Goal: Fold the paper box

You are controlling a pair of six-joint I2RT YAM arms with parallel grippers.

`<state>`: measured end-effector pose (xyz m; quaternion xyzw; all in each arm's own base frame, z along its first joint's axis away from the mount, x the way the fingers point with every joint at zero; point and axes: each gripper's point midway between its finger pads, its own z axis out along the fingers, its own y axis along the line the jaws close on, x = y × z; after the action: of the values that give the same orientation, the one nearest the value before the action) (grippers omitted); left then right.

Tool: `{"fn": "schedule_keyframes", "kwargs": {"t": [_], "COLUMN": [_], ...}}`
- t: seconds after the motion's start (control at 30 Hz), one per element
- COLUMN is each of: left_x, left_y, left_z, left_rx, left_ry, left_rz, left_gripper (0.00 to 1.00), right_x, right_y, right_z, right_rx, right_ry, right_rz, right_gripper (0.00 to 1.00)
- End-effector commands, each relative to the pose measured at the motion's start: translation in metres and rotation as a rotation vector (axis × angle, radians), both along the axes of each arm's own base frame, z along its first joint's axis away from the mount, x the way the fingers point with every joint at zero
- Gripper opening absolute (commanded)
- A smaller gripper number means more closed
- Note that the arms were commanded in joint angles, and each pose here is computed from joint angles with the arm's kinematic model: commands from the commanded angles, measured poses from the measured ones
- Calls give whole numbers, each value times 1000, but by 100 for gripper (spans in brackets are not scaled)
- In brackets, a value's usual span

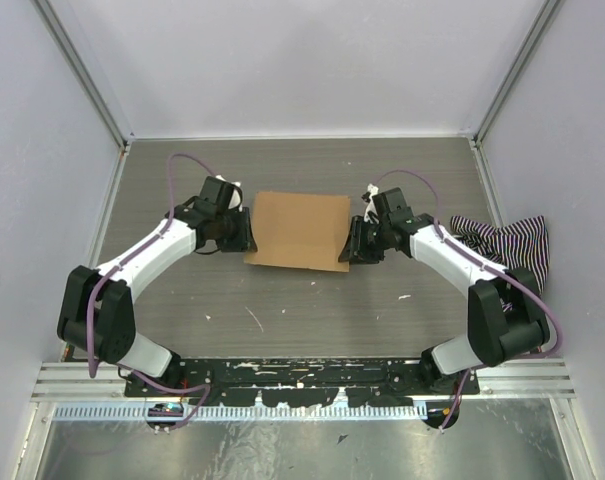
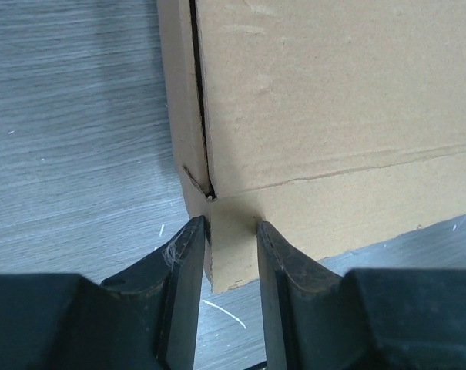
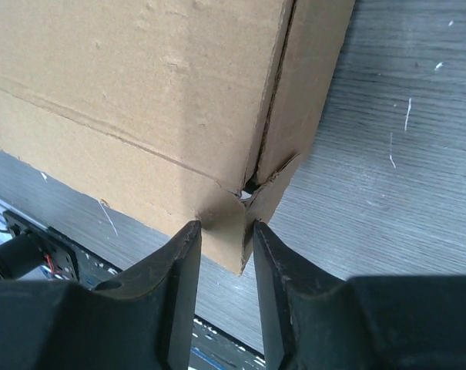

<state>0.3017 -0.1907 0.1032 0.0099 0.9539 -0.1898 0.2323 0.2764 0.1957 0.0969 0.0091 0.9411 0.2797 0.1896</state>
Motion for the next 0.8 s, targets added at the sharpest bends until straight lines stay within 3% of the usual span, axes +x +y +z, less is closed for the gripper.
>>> {"fn": "schedule_keyframes", "kwargs": {"t": [0.0, 0.5, 0.77], "left_x": [-5, -10, -9], "left_y": [-24, -19, -16], "left_z": [18, 24, 21], "left_rx": [-121, -154, -157], "left_ry": [19, 42, 49], "left_rz": [-74, -80, -76], "left_gripper": [38, 37, 37], "right_x": [9, 2, 4], "right_y": [24, 27, 22], "right_z": [28, 41, 30], "right_rx": [136, 276, 234], "right_ry": [-43, 35, 42], "right_rz": [87, 158, 147], "right_gripper": [39, 39, 39]}}
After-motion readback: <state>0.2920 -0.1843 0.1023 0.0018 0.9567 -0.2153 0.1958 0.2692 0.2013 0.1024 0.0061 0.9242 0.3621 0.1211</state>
